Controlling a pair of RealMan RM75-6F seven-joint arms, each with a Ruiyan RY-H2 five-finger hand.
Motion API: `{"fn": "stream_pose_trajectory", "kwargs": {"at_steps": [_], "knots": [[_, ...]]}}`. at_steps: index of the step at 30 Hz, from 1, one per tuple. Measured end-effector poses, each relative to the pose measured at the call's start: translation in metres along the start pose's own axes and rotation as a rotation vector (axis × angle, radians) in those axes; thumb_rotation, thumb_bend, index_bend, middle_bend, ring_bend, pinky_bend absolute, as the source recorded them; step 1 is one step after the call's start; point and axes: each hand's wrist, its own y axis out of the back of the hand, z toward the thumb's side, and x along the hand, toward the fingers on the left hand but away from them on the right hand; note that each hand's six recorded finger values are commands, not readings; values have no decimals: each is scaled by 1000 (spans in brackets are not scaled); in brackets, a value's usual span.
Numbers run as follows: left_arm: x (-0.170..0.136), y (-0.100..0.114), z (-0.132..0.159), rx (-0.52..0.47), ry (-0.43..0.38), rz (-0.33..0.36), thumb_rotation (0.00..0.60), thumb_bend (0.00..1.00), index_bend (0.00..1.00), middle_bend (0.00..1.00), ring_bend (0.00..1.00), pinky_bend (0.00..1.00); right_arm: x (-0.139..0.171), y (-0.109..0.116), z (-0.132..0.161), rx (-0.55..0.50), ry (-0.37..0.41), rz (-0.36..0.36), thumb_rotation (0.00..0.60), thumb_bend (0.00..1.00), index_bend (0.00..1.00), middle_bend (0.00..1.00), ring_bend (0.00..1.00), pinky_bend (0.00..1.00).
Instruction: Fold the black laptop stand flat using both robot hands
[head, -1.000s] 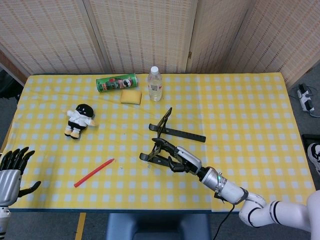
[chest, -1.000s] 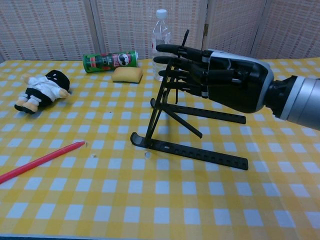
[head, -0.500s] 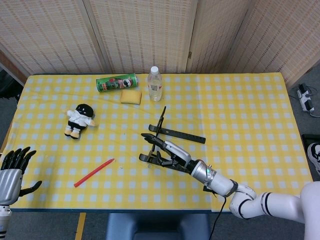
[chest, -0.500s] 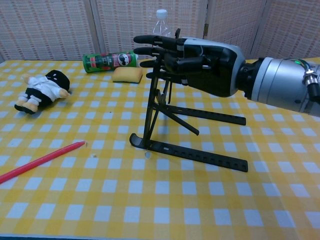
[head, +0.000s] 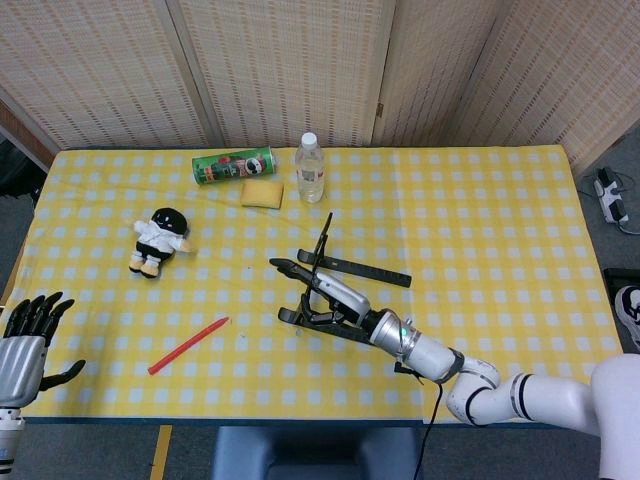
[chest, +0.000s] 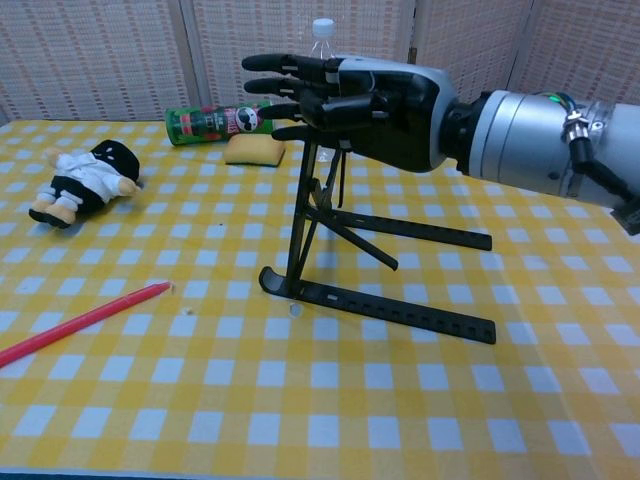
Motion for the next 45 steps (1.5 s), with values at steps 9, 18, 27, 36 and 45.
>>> {"fn": "stream_pose_trajectory", "kwargs": {"at_steps": [9, 18, 27, 36, 45], "knots": [[0, -2, -1, -2, 2, -2, 600, 213, 175, 105, 71, 0, -25, -9, 7, 30, -10, 21, 591, 889, 0, 0, 11, 0], [0, -3, -3, -3, 8, -4, 600, 213, 175, 105, 71, 0, -47, -17, 7, 68, -38, 32, 591, 889, 0, 0, 6, 0], [-2, -4, -4, -4, 13, -6, 600, 212, 175, 105, 71, 0, -66, -17, 8, 93, -56, 20, 593, 889, 0, 0, 7, 0], [-4, -1, -6, -4, 15, 3, 600, 213, 175, 105, 71, 0, -53, -12, 26, 90, -9, 14, 592, 889, 0, 0, 0, 0], [0, -1, 2, -4, -9, 7, 600, 213, 175, 105, 71, 0, 3, 14, 46, 184, 22, -5, 593, 885, 0, 0, 16, 0]]}}
